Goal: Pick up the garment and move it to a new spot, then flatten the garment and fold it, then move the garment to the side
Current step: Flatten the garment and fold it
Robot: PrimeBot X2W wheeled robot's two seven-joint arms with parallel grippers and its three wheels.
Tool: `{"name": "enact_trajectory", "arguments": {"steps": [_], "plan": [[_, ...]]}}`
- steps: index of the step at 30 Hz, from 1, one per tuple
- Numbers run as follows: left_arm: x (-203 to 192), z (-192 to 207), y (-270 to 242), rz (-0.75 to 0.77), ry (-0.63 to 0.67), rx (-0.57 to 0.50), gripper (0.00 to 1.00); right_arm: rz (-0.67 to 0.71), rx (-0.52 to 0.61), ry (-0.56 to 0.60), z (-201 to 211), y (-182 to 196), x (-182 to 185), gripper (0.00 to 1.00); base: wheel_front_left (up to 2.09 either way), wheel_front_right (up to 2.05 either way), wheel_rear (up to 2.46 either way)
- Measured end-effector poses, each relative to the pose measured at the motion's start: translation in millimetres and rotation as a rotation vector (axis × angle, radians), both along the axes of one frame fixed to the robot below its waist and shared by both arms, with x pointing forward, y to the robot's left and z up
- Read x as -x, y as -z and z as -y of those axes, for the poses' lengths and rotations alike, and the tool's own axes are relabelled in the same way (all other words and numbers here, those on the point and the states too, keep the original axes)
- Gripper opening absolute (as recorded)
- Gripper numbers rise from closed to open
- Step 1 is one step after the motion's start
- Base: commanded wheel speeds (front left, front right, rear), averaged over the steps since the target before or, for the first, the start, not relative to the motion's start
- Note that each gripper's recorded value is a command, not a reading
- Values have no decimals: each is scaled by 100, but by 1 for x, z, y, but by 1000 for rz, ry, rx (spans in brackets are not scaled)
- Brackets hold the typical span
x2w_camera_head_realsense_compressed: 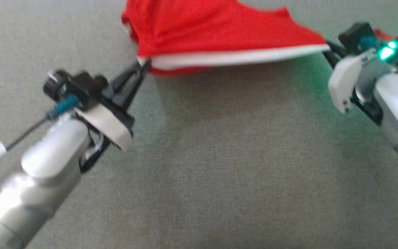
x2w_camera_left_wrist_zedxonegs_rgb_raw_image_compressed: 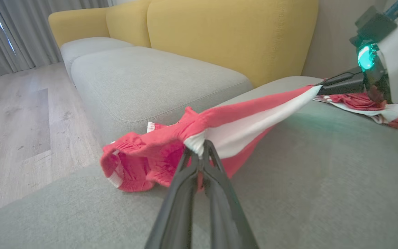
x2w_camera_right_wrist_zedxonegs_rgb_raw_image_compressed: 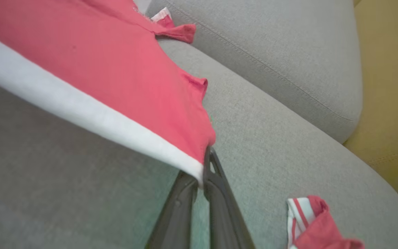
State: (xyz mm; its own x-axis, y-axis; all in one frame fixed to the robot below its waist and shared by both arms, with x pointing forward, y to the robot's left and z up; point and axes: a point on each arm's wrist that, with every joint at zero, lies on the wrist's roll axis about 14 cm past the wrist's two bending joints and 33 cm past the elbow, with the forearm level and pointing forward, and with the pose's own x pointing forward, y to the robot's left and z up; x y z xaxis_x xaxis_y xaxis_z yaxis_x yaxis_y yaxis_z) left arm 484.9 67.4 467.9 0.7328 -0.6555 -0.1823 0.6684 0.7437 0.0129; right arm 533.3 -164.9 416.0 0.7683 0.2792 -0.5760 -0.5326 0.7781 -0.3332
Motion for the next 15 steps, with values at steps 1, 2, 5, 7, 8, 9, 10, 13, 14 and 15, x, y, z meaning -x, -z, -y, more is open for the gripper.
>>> {"name": "enact_trajectory", "arguments": {"steps": [1, 2, 5, 7, 8, 9, 10, 13, 14, 15], "plan": [[6, 1, -2, 1, 4, 4, 0, -15, 5, -4, 3, -2, 6, 0, 0, 0, 0], [12, 3, -5, 3, 10, 13, 0, -29, 7, -8, 5, -4, 12, 0, 0, 0, 0], [28, 6, -14, 11, 19, 34, 0, -66, 13, -22, 10, -11, 31, 0, 0, 0, 0], [39, 7, -18, 15, 24, 42, 0, -89, 13, -29, 13, -15, 43, 0, 0, 0, 0], [45, 8, -19, 15, 26, 46, 0, -101, 14, -30, 15, -17, 50, 0, 0, 0, 0], [51, 8, -20, 14, 29, 51, 0, -115, 14, -32, 17, -17, 57, 0, 0, 0, 0], [58, 9, -21, 11, 32, 56, 0, -127, 14, -34, 18, -18, 64, 0, 0, 0, 0], [77, 12, -21, 4, 42, 71, 0, -158, 17, -40, 23, -20, 85, 0, 0, 0, 0], [84, 12, -21, 1, 44, 74, 0, -167, 19, -43, 25, -21, 91, 0, 0, 0, 0], [90, 13, -21, -1, 45, 77, 0, -173, 20, -45, 26, -22, 97, 0, 0, 0, 0]]}}
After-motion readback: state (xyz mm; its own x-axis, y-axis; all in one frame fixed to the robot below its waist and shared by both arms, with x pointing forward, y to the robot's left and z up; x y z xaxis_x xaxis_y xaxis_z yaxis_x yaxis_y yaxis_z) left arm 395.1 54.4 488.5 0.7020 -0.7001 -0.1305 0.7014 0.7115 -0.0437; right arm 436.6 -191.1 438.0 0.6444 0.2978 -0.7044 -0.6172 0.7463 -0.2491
